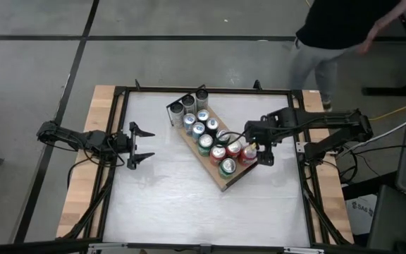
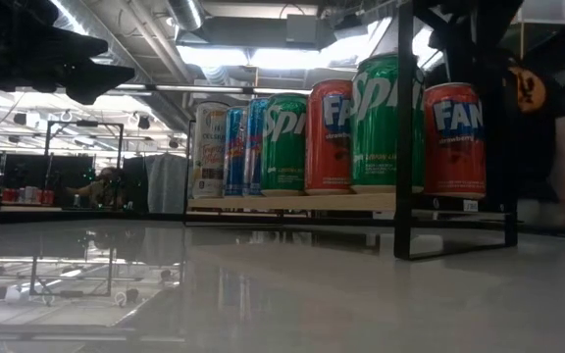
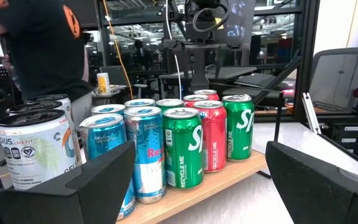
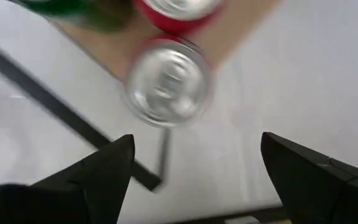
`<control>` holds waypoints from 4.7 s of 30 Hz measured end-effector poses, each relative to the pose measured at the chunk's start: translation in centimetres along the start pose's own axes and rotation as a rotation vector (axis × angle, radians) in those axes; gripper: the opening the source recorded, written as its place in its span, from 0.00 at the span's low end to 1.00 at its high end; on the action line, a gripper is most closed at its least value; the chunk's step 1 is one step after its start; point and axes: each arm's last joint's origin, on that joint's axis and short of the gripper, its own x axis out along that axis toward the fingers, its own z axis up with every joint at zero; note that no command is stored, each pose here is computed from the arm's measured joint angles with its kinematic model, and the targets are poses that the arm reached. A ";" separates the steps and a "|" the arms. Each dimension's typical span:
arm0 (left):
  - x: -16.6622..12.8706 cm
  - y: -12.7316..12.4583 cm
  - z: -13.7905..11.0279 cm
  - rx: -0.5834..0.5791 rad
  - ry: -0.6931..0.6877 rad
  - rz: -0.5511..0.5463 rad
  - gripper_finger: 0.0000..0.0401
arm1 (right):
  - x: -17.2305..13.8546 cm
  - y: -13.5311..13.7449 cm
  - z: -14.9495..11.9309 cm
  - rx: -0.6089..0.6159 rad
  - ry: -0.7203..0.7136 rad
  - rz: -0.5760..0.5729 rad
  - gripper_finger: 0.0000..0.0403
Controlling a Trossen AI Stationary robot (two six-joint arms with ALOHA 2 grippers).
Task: Place canned beverage on shelf
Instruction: Put the red soda can on the shelf, then return to Home Position
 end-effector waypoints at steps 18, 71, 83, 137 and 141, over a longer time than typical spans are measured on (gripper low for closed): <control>0.0 0.0 0.0 -0.002 0.001 -0.001 0.88 | 2.3 -3.8 -1.4 0.036 0.099 -0.206 0.84; 0.3 2.0 -0.5 0.165 0.065 0.196 0.88 | -4.6 -4.7 -6.9 0.026 -0.565 0.056 0.84; 0.3 2.2 -0.6 0.164 0.079 0.256 0.88 | -1.6 -4.7 -12.5 -0.012 -0.824 0.038 0.84; 0.3 2.2 -0.6 0.168 0.077 0.256 0.88 | 12.9 -5.1 -16.9 -0.189 -1.519 -0.024 0.84; 0.3 2.2 -0.6 0.168 0.077 0.255 0.88 | 13.0 -5.2 -16.9 -0.165 -1.505 -0.055 0.84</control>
